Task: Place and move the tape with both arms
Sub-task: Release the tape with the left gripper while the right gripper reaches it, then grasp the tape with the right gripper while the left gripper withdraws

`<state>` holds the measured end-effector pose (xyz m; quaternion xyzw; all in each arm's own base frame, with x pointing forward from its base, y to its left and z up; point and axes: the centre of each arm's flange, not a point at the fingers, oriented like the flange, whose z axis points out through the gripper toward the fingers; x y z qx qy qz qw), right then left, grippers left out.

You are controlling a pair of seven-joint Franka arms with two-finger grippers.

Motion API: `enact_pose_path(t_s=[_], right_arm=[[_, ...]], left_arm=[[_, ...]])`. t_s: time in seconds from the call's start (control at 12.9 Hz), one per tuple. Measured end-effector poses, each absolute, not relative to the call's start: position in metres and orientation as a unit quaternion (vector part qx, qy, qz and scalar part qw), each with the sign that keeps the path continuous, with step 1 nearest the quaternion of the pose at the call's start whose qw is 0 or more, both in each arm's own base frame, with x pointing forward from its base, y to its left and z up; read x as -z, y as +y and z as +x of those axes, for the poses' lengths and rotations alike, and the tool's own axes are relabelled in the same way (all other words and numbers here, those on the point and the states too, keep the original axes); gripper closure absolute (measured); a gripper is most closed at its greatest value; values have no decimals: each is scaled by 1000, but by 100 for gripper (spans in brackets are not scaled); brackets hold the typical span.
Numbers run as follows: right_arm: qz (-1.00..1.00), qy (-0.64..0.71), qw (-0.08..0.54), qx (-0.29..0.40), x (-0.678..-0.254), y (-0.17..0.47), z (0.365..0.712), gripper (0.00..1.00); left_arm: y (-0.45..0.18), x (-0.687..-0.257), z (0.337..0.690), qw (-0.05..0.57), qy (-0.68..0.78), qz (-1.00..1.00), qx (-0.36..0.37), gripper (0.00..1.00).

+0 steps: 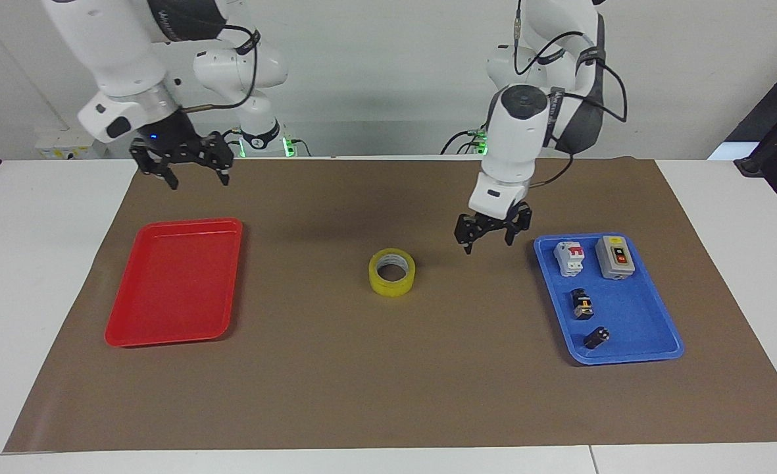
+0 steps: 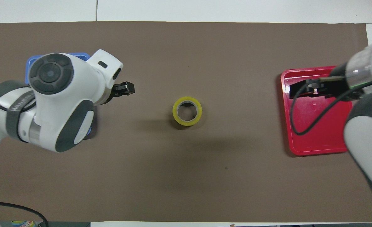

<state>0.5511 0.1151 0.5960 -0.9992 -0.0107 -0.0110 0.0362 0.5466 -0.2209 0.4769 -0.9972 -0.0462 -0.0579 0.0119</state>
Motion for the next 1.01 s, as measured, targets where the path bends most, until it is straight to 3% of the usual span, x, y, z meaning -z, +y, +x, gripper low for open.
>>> enact_pose_path(t_s=[0.16, 0.31, 0.54, 1.01], right_arm=[[-998, -11, 44, 34, -544, 196, 574, 0], [-999, -6, 29, 45, -465, 278, 586, 0], [-998, -1, 9, 56, -379, 346, 587, 0], [-999, 3, 6, 53, -337, 344, 591, 11]], left_arm=[[-171, -490, 554, 20, -19, -998, 47, 0], [-123, -502, 559, 12, -7, -999, 39, 0], [-52, -533, 562, -6, -6, -1000, 20, 0], [16, -598, 553, -8, 7, -1000, -6, 0]])
